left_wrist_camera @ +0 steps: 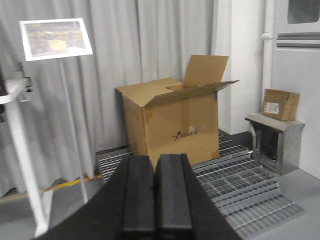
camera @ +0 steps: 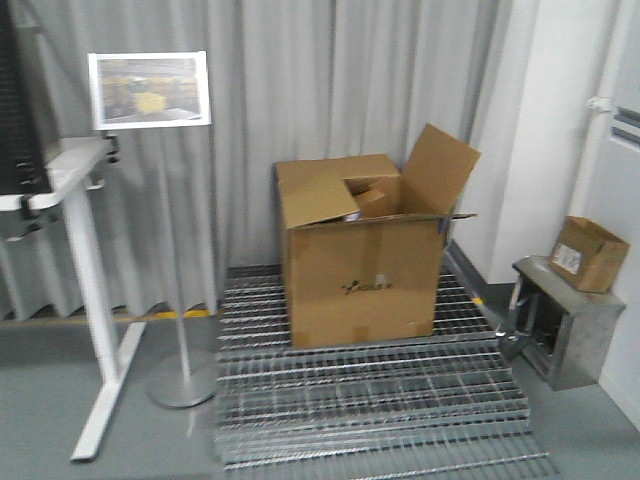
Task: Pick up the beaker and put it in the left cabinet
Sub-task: 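Drive the base across the lab to the grey cabinet, holding the beaker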
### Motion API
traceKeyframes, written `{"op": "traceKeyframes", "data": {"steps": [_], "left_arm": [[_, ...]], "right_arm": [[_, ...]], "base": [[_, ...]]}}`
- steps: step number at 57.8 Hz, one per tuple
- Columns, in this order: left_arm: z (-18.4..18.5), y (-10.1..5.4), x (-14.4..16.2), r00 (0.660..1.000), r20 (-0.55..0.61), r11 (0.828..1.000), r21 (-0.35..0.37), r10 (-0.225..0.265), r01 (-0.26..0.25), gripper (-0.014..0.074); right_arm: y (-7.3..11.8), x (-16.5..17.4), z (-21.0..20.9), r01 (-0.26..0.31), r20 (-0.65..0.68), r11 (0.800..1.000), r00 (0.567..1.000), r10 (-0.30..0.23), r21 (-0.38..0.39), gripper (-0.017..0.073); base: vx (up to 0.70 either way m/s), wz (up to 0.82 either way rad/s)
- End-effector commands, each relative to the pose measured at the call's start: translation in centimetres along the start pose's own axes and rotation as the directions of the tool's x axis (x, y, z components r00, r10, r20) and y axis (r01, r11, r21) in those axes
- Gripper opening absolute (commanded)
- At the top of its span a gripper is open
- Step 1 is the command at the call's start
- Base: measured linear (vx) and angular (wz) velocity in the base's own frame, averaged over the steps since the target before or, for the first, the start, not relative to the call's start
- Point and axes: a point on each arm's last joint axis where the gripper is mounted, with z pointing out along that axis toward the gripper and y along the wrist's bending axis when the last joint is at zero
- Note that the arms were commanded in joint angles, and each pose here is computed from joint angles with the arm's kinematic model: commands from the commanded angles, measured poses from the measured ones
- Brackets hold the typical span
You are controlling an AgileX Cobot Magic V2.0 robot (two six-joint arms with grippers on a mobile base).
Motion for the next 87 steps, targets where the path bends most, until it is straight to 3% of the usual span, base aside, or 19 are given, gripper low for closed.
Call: {"op": "traceKeyframes", "data": {"steps": [1, 87], "left_arm": [[-0.13, 0.03, -0.32, 0.996, 0.087, 1.000, -0.004, -0.011, 0.012, 0.0001], [-0.13, 0.03, -0.32, 0.996, 0.087, 1.000, -0.004, -0.011, 0.012, 0.0001]], "right_arm": [[0.05, -1.59, -0.31, 0.020, 0.102, 1.000, 0.995, -0.019, -0.008, -0.0006], [0.05, -1.60, -0.31, 0.020, 0.102, 1.000, 0.995, -0.019, -0.008, -0.0006]], "base": [[0.59, -0.40], [0.44, -0.66]]}}
